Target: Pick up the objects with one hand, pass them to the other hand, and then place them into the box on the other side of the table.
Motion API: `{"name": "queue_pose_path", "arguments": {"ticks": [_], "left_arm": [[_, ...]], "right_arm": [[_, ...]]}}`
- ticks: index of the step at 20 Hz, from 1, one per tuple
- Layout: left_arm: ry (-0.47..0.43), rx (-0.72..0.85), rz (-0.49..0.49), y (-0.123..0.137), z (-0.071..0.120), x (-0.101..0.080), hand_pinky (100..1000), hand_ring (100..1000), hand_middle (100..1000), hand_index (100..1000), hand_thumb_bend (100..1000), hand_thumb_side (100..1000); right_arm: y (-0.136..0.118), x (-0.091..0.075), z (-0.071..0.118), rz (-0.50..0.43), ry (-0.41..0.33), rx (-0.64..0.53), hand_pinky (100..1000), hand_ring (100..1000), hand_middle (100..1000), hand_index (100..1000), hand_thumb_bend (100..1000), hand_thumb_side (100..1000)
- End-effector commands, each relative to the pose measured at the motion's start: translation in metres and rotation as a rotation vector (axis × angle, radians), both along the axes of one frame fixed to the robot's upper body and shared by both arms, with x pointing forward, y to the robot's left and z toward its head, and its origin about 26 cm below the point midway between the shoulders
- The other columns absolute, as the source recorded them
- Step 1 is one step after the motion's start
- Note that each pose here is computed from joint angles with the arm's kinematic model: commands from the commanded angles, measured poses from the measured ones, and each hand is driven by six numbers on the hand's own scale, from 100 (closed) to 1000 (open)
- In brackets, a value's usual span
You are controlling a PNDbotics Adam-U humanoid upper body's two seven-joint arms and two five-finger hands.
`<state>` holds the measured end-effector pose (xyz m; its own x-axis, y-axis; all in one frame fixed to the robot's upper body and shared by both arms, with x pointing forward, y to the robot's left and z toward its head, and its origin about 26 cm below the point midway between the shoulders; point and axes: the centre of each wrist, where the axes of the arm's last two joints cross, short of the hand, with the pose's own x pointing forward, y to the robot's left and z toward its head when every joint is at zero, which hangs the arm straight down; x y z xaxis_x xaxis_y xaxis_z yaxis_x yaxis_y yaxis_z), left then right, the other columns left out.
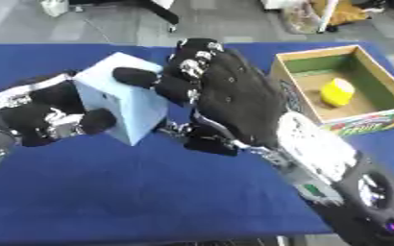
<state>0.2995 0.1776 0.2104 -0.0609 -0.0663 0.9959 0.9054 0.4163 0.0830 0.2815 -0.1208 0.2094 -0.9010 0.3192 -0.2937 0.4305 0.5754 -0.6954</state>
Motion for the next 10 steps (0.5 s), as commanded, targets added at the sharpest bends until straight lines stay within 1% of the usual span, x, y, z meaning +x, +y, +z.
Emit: {"name": "queue_pose_path", "arguments": {"ticks": [1, 2, 3, 4, 5, 8, 10], "left_arm": [[-0.043, 0.014, 0.005, 0.004, 0.007, 0.0, 740, 676, 625, 681, 510, 454], [-0.057, 0.014, 0.008, 0.006, 0.007, 0.0, 742, 680, 636, 691, 530, 472], [-0.079, 0.014, 0.012, 0.008, 0.009, 0.0, 750, 696, 668, 719, 586, 514], [-0.099, 0.015, 0.015, 0.01, 0.01, 0.0, 753, 703, 682, 732, 599, 526], [-0.127, 0.017, 0.022, 0.012, 0.012, 0.0, 764, 725, 718, 765, 630, 548], [-0.218, 0.031, 0.053, 0.022, 0.019, 0.0, 773, 742, 743, 791, 649, 563], [-0.278, 0.042, 0.103, 0.032, 0.023, 0.002, 779, 751, 754, 807, 659, 579]], "right_arm": [[-0.003, 0.0, 0.009, 0.022, -0.003, 0.062, 388, 269, 100, 421, 218, 100], [-0.004, 0.0, 0.009, 0.027, 0.001, 0.071, 388, 269, 100, 421, 222, 100], [-0.005, 0.001, 0.01, 0.029, 0.001, 0.081, 390, 269, 100, 422, 223, 100], [-0.006, 0.001, 0.011, 0.031, 0.001, 0.088, 390, 269, 100, 422, 224, 100], [-0.007, 0.002, 0.012, 0.032, 0.003, 0.096, 391, 268, 100, 419, 220, 100], [-0.011, 0.003, 0.013, 0.036, 0.026, 0.112, 394, 262, 100, 411, 206, 100], [-0.015, 0.004, 0.013, 0.035, 0.06, 0.12, 405, 261, 100, 401, 184, 100]]}}
